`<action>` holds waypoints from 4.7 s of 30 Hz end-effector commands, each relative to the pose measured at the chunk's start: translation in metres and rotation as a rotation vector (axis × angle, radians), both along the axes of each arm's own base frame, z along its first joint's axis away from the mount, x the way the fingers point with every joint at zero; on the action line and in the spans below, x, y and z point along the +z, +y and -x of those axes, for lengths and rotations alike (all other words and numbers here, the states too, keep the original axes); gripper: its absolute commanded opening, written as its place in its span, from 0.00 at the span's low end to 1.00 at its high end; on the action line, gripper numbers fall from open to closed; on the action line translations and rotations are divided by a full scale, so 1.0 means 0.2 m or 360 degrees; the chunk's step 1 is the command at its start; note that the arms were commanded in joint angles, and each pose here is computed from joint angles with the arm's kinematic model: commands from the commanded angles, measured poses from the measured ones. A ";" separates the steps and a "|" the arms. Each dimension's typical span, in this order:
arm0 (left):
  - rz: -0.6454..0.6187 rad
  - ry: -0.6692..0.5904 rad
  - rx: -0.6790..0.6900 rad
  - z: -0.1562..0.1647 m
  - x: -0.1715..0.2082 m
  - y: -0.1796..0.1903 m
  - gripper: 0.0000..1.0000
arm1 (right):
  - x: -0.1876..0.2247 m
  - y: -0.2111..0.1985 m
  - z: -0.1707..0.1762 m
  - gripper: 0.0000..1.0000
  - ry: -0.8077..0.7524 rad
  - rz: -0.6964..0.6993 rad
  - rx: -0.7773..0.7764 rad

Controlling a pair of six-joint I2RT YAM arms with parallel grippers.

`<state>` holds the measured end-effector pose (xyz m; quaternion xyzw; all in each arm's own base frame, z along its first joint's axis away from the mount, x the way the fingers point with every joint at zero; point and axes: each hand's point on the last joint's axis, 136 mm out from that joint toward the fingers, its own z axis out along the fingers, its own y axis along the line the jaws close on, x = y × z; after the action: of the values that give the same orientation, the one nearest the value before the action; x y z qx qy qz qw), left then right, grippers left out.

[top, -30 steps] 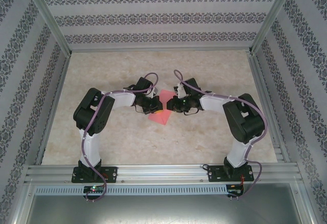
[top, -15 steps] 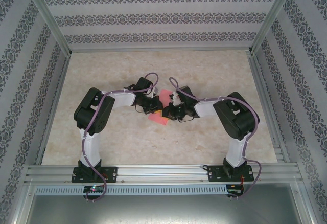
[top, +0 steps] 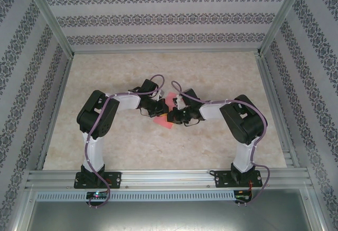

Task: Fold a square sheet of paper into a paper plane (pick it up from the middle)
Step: Fold the triangle a second time at the center of the table, then turn over the paper at the center of the table.

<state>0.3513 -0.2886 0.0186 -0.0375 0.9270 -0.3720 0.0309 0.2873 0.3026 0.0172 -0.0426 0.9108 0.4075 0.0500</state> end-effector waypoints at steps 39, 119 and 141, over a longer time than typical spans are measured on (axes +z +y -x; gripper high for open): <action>-0.0228 0.0172 -0.0011 0.10 -0.25 0.12 0.08 | -0.12 -0.15 0.49 0.08 0.0183 0.0239 0.0190; -0.0031 -0.0124 -0.0020 -0.23 0.21 0.16 0.14 | 0.12 -0.11 0.14 0.13 0.0054 -0.0051 -0.0047; 0.0050 -0.0062 -0.0051 0.00 0.15 0.11 0.30 | 0.23 -0.23 -0.18 0.44 -0.0124 0.0059 -0.0058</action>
<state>0.3505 -0.2603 0.0458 -0.0234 0.9270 -0.3724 0.0369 0.3225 0.2601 0.0745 -0.0291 0.9069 0.4077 0.1025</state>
